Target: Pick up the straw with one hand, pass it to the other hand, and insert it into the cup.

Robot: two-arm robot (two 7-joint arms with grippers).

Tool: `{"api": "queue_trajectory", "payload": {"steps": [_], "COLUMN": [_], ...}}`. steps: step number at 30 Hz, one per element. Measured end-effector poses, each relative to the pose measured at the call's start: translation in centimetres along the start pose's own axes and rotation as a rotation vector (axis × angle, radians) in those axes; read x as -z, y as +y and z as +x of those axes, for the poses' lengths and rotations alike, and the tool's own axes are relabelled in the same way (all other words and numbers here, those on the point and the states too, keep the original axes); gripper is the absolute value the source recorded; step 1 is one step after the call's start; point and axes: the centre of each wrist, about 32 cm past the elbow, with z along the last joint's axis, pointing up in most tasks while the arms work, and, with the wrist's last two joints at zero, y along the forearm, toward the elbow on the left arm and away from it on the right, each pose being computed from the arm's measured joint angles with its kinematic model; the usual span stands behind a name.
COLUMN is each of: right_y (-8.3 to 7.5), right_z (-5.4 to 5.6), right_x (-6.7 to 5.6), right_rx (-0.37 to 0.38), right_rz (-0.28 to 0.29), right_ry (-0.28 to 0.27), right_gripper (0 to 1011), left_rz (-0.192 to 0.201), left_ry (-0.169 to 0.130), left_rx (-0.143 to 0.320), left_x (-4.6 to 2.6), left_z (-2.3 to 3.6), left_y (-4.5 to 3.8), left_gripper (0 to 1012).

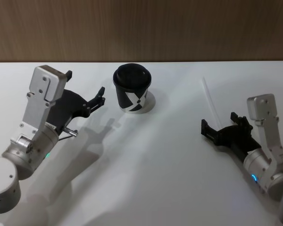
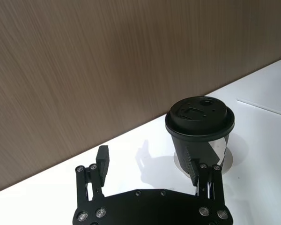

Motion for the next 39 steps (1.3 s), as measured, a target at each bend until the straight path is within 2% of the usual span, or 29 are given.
{"api": "queue_trajectory", "payload": {"steps": [18, 22, 28, 31, 39], "right_y": [0.31, 0.34, 0.37, 0.38, 0.4], "right_z": [0.23, 0.25, 0.26, 0.27, 0.28], "right_x": [0.31, 0.32, 0.35, 0.35, 0.36], "right_rx": [0.008, 0.009, 0.01, 0.01, 0.01], "right_rz": [-0.011, -0.012, -0.014, -0.014, -0.016], "right_ry": [-0.008, -0.009, -0.01, -0.011, -0.011], "right_gripper": [1001, 962, 785, 728, 445], "left_rz": [0.0, 0.0, 0.0, 0.0, 0.0], "left_ry": [0.0, 0.0, 0.0, 0.0, 0.0], "left_rx": [0.0, 0.0, 0.0, 0.0, 0.0], "left_x": [0.0, 0.0, 0.0, 0.0, 0.0], "left_z": [0.0, 0.0, 0.0, 0.0, 0.0], "left_y": [0.0, 0.0, 0.0, 0.0, 0.0], "left_gripper": [1003, 1003, 1003, 1003, 1003]}}
